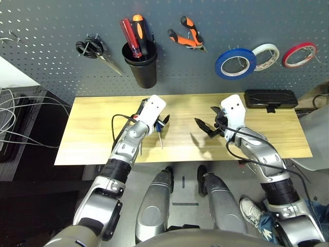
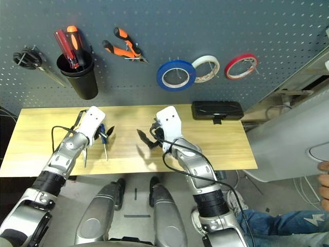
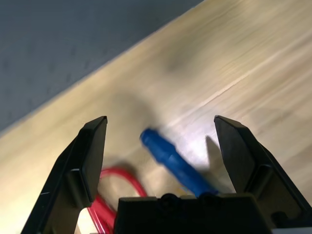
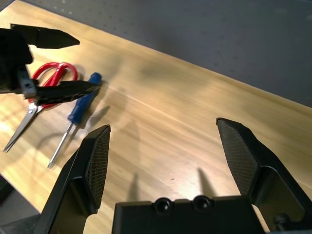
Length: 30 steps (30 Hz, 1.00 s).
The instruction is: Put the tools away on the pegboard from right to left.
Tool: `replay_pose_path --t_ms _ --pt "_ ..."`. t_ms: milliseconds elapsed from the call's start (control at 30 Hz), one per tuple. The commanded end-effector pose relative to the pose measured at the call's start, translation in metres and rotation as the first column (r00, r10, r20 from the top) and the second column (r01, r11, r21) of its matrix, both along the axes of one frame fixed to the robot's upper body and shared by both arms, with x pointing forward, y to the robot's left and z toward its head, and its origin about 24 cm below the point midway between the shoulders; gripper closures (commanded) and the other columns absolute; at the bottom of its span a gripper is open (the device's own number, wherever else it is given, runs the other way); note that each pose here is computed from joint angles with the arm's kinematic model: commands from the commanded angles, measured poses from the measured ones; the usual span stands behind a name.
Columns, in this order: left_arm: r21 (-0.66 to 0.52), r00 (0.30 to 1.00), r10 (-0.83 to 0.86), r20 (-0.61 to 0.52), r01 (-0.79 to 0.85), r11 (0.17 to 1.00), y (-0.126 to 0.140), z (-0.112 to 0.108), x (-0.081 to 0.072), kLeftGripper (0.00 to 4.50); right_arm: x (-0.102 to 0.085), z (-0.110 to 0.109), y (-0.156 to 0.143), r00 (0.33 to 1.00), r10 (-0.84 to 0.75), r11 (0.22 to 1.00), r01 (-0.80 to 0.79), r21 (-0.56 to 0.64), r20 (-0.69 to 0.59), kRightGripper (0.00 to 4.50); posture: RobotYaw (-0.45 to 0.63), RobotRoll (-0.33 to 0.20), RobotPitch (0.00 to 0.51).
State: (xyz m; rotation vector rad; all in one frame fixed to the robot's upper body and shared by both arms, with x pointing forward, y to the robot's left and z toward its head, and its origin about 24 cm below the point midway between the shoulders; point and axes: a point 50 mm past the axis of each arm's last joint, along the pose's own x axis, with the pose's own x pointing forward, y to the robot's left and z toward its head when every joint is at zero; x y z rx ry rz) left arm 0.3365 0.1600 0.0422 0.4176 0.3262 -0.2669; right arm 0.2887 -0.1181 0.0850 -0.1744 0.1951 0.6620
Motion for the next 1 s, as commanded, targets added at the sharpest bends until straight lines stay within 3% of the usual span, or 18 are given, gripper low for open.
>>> replay_pose_path --t_ms 33,567,633,733,967,1000 --pt "-0.024 0.996 0.044 -0.082 -0.046 0.999 0.002 -0.013 -0.005 0.0 -0.004 -0.009 0.007 0.998 0.029 1.0 -0.03 -0.006 -0.06 0.03 0.14 0.0 0.325" --pt "-0.077 0.933 0.004 -0.36 -0.034 0.996 -0.016 -0.046 -0.022 0.11 0.007 -0.015 0.025 0.996 0.058 0.998 -0.059 -0.013 -0.069 0.01 0.14 0.0 0.328" --pt "-0.097 0.901 -0.005 -0.435 -0.042 0.994 -0.019 -0.054 -0.027 0.44 0.008 -0.015 0.024 0.996 0.055 0.998 -0.056 -0.015 -0.068 0.0 0.13 0.0 0.327" --pt "-0.114 0.869 -0.004 -0.495 -0.06 0.992 -0.022 -0.061 -0.03 1.32 0.01 -0.015 0.023 0.997 0.047 0.999 -0.048 -0.019 -0.059 0.0 0.13 0.0 0.321" --pt "-0.119 0.876 0.048 -0.479 -0.119 0.986 -0.02 -0.064 -0.025 3.79 0.016 -0.011 0.021 0.999 0.039 0.999 -0.04 -0.021 -0.036 0.0 0.13 0.0 0.295" --pt "-0.125 0.882 0.052 -0.469 -0.124 0.984 -0.02 -0.063 -0.023 3.97 0.016 -0.011 0.021 0.999 0.04 0.999 -0.04 -0.022 -0.033 0.0 0.13 0.0 0.293"
